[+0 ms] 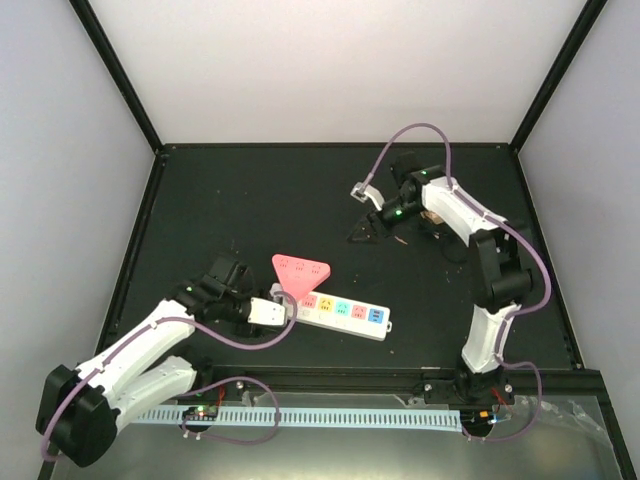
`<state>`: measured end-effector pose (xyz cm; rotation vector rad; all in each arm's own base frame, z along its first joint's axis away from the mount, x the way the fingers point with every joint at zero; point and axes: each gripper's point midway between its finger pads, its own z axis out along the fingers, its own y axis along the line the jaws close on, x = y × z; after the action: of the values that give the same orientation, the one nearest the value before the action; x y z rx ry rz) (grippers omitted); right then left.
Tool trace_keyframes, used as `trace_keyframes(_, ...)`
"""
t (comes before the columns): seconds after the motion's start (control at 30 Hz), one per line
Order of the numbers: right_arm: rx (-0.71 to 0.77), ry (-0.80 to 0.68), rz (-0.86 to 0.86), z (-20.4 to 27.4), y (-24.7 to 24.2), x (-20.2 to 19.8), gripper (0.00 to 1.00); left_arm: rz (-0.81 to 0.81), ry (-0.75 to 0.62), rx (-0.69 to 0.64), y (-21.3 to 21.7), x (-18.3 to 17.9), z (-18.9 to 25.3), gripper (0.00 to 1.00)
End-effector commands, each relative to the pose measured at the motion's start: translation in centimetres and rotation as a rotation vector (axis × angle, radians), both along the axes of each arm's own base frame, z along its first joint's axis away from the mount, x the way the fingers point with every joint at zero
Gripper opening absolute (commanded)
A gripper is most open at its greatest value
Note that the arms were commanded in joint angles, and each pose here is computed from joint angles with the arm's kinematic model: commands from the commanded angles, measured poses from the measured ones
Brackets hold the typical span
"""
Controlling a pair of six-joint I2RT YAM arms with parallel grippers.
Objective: Pull the plug off the socket
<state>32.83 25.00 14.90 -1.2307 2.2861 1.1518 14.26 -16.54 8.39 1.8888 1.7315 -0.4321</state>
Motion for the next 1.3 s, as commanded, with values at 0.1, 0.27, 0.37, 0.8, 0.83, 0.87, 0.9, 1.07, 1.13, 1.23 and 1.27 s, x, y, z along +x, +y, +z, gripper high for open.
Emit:
trace_keyframes(0.1,0.113,0.225,0.047,-0.7,4.7,-1.2,0.76,-0.009,-0.16,-0.006,-1.1,2.4,0.2,0.57)
trace_keyframes(0.27,0.173,0.418,0.051,-2.0,6.1,-2.1,0.73,-0.026,-0.191,0.03,-1.5,2.5,-0.7,0.51)
trace_keyframes(0.37,0.186,0.478,0.051,-2.9,6.5,-2.7,0.73,-0.027,-0.21,0.037,-1.7,2.6,-0.9,0.49)
trace_keyframes(0.8,0.085,0.526,0.004,-8.1,7.5,-3.9,0.74,-0.031,-0.217,0.088,-1.3,2.5,-2.1,0.38)
trace_keyframes(0.83,0.083,0.53,0.005,-8.2,7.6,-3.9,0.74,-0.031,-0.218,0.09,-1.3,2.6,-2.2,0.37)
trace_keyframes(0.87,0.084,0.537,0.008,-8.3,7.8,-4.0,0.74,-0.031,-0.22,0.091,-1.4,2.7,-2.2,0.37)
trace_keyframes(0.9,0.086,0.546,0.012,-8.4,8.0,-4.0,0.74,-0.032,-0.218,0.093,-1.4,2.7,-2.4,0.36)
trace_keyframes(1.07,0.092,0.608,0.037,-9.1,8.9,-5.0,0.73,-0.04,-0.226,0.137,-1.0,2.8,-3.4,0.31)
trace_keyframes(1.13,0.095,0.614,0.048,-9.1,9.2,-5.3,0.73,-0.039,-0.229,0.15,-0.9,2.8,-3.6,0.3)
trace_keyframes(1.23,0.111,0.627,0.057,-8.8,9.5,-5.5,0.71,-0.041,-0.23,0.163,-0.9,2.8,-3.8,0.29)
trace_keyframes(1.27,0.116,0.633,0.059,-8.7,9.6,-5.5,0.7,-0.042,-0.228,0.17,-0.8,2.8,-4.0,0.28)
